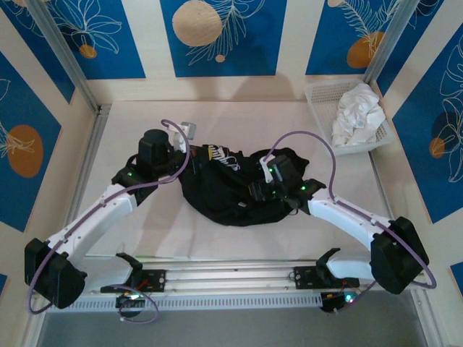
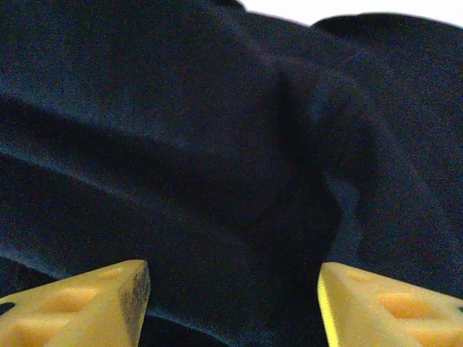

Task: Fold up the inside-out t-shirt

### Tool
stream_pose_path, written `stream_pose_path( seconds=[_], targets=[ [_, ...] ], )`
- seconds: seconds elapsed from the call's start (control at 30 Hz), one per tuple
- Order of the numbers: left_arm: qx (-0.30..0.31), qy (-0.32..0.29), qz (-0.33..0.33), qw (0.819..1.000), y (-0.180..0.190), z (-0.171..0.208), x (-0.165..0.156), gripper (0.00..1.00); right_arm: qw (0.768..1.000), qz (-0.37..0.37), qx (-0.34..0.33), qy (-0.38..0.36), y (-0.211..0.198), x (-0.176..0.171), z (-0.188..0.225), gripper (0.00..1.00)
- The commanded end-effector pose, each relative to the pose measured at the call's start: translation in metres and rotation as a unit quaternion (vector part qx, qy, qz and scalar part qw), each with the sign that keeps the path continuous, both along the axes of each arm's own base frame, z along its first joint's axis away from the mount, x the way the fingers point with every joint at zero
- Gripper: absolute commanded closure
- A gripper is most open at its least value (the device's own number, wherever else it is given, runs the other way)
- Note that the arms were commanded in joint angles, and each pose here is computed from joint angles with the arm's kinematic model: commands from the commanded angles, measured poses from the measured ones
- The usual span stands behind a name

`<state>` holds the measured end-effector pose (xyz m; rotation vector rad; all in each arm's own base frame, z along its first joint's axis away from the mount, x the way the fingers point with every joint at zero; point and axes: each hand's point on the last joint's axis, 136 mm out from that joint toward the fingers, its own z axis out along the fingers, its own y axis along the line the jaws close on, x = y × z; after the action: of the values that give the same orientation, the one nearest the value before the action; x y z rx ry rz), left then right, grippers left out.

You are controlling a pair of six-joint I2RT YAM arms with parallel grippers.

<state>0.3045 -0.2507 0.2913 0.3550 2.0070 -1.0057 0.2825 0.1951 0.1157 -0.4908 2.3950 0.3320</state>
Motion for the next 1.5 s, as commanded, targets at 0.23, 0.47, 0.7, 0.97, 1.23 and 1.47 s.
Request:
stream_pose_path(
  seconds=[0.23,0.47,0.7,0.97,1.23,1.47],
  targets=[
    [-0.011,-0.038,0.004,0.999,0.003,0.031,0.006,1.00,0.999,0.022,0.025,-0.003,0.018,0.021,-0.011,0.73],
    [0.029,-0.051,0.058,0.997,0.020,0.028,0.020,1.00,0.985,0.035,0.159,-0.054,0.009,0.020,0.073,1.00],
    [0.084,-0.085,0.126,0.985,0.044,0.034,0.037,1.00,0.952,0.055,0.289,-0.088,-0.010,0.002,0.158,1.00],
    [0.119,-0.122,0.168,0.971,0.059,0.048,0.052,1.00,0.924,0.104,0.359,-0.085,-0.008,-0.011,0.205,1.00],
    [0.125,-0.173,0.188,0.959,0.066,0.080,0.055,1.00,0.906,0.154,0.379,-0.107,-0.005,-0.027,0.245,1.00],
    [0.173,-0.106,0.185,0.962,0.053,0.008,0.087,0.96,0.881,0.173,0.440,-0.035,0.013,-0.022,0.227,1.00]
  ],
)
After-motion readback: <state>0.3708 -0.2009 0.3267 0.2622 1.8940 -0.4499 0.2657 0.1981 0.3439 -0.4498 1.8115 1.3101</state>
